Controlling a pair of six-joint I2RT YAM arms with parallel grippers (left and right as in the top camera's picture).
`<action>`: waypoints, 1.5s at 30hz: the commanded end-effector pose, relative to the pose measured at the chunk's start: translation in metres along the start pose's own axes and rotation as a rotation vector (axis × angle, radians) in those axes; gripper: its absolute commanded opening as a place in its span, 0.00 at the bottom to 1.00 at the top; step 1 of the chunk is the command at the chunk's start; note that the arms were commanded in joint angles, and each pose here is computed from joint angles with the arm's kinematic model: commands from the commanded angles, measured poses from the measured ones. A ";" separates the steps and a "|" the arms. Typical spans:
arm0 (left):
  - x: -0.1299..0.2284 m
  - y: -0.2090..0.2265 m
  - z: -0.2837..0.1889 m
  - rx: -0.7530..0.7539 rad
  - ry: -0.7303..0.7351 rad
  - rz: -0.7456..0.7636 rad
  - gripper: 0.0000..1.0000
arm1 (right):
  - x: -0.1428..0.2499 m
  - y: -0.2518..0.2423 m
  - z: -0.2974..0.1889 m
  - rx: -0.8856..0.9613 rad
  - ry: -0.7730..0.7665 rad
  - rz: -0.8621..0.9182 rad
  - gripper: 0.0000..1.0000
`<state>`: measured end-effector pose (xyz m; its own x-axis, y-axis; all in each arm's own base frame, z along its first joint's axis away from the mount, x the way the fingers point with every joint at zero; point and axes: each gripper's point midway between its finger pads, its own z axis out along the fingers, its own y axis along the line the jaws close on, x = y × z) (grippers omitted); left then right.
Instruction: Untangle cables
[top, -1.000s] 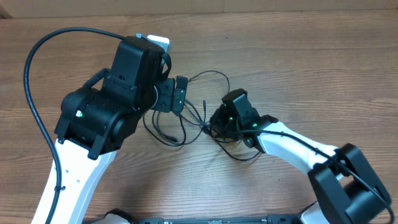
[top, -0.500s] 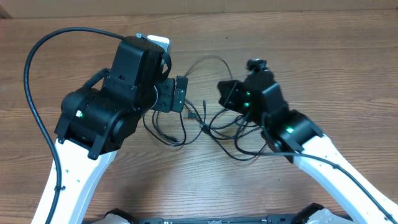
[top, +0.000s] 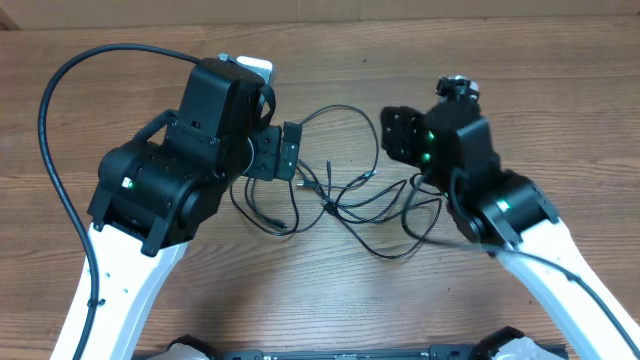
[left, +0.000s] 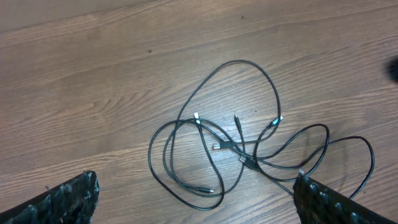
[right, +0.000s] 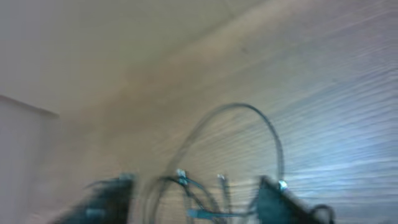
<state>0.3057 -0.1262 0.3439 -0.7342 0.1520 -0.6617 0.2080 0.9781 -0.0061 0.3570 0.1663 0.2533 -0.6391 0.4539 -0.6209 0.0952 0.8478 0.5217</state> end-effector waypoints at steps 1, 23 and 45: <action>-0.002 0.004 0.000 -0.019 -0.006 -0.012 1.00 | 0.024 0.000 0.032 -0.001 0.119 -0.005 0.95; -0.002 0.004 0.000 -0.019 -0.006 -0.012 0.99 | 0.143 -0.001 0.149 0.086 0.471 0.566 0.81; -0.002 0.004 0.000 -0.018 -0.006 -0.012 1.00 | 0.190 -0.047 0.157 0.319 0.423 0.649 0.62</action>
<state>0.3058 -0.1258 0.3439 -0.7339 0.1519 -0.6621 0.2063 0.9785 -0.0042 0.3518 0.2568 0.0307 -0.6320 0.7734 0.0491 0.6910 0.5337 0.4876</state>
